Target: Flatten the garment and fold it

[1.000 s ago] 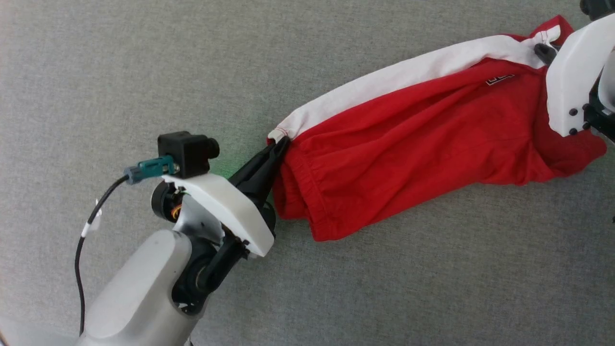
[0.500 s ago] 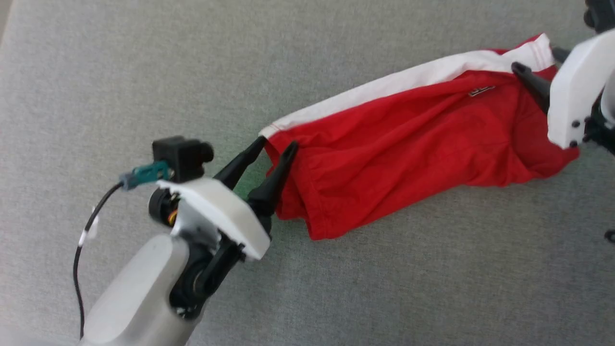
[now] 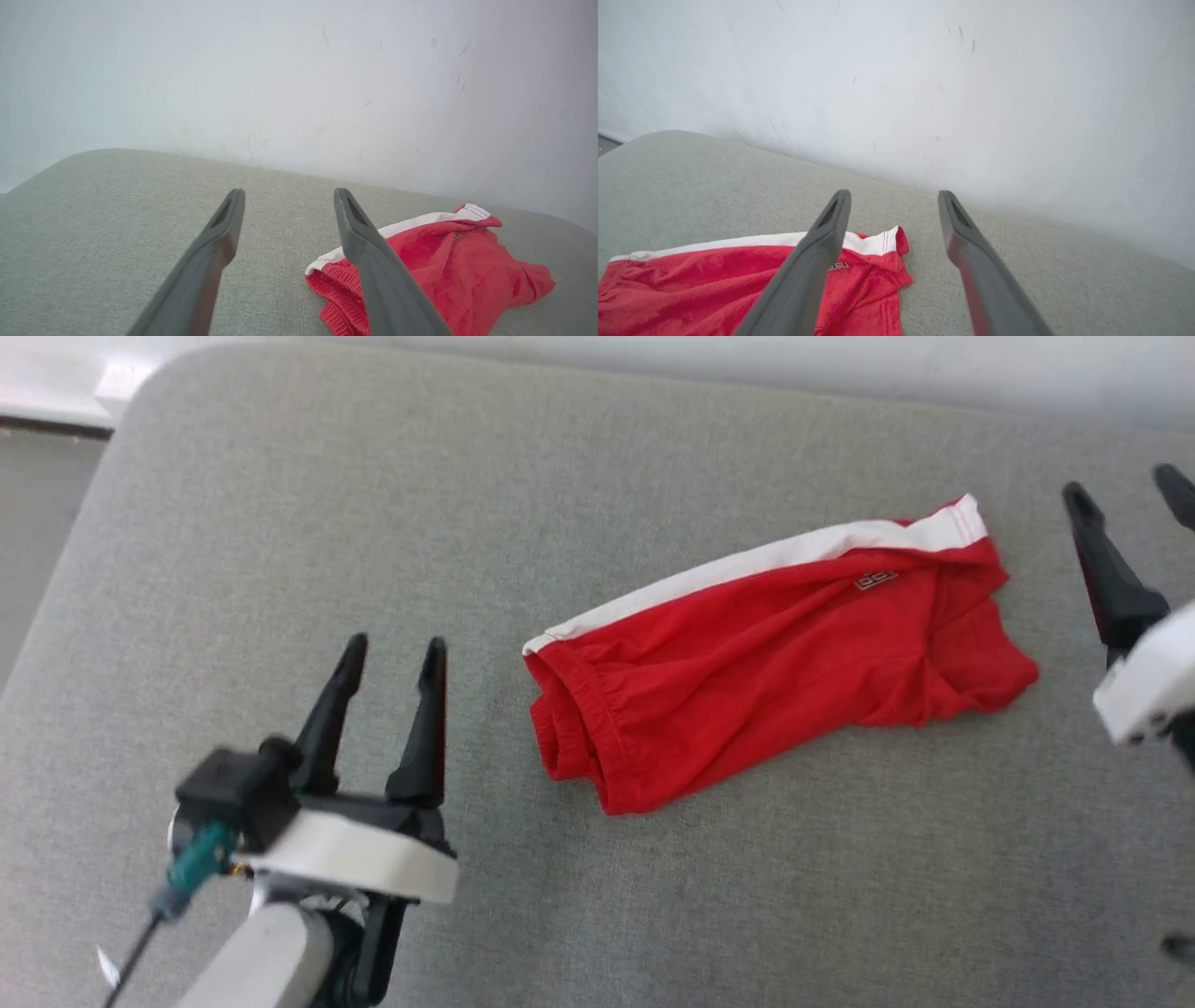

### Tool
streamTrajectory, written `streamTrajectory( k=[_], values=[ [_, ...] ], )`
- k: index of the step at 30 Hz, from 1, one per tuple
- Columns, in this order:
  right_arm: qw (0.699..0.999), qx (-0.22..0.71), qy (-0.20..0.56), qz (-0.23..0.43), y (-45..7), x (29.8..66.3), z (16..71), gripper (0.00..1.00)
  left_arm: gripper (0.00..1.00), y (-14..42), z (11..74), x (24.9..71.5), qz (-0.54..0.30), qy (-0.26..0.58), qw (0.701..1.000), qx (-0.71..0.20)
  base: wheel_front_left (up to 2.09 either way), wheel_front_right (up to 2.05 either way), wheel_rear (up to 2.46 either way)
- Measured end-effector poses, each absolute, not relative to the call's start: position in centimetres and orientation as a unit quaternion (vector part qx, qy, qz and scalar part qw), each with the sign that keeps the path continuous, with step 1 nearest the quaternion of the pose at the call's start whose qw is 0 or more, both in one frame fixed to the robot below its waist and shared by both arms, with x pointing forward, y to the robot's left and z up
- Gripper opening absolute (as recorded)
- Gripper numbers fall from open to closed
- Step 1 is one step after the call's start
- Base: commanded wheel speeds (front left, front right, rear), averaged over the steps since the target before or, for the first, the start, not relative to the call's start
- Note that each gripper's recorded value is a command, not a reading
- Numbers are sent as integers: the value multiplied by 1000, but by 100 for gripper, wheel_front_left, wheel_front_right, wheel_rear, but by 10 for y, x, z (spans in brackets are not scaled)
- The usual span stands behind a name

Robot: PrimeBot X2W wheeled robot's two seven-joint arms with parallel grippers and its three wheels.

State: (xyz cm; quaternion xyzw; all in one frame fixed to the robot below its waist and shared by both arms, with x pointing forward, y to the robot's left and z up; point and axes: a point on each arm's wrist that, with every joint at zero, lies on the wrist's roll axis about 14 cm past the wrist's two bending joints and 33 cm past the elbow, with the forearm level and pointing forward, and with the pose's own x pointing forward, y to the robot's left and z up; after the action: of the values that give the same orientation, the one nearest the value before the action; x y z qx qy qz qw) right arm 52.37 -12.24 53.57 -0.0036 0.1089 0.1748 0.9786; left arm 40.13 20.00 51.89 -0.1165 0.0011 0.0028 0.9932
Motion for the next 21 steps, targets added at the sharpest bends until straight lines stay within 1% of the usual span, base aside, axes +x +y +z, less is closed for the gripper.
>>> streamTrajectory(
  k=[2,4,8,13,15,21],
  values=[
    [985,4,65,159,-126,513,547,100,100,206,524,394,20,-20,996,-89,0,0,0],
    [988,15,42,148,-127,499,548,100,100,209,526,389,42,-31,995,-81,0,0,0],
    [990,43,33,127,-129,473,535,100,100,211,540,381,77,-65,992,-82,0,0,0],
    [992,50,36,112,-133,456,524,100,100,199,533,377,60,-59,993,-83,0,0,0],
    [992,48,34,110,-134,455,525,100,100,192,523,378,41,-42,995,-85,0,0,0],
    [992,44,39,113,-130,455,520,100,100,156,490,393,-28,69,988,-132,0,0,0]
  ],
)
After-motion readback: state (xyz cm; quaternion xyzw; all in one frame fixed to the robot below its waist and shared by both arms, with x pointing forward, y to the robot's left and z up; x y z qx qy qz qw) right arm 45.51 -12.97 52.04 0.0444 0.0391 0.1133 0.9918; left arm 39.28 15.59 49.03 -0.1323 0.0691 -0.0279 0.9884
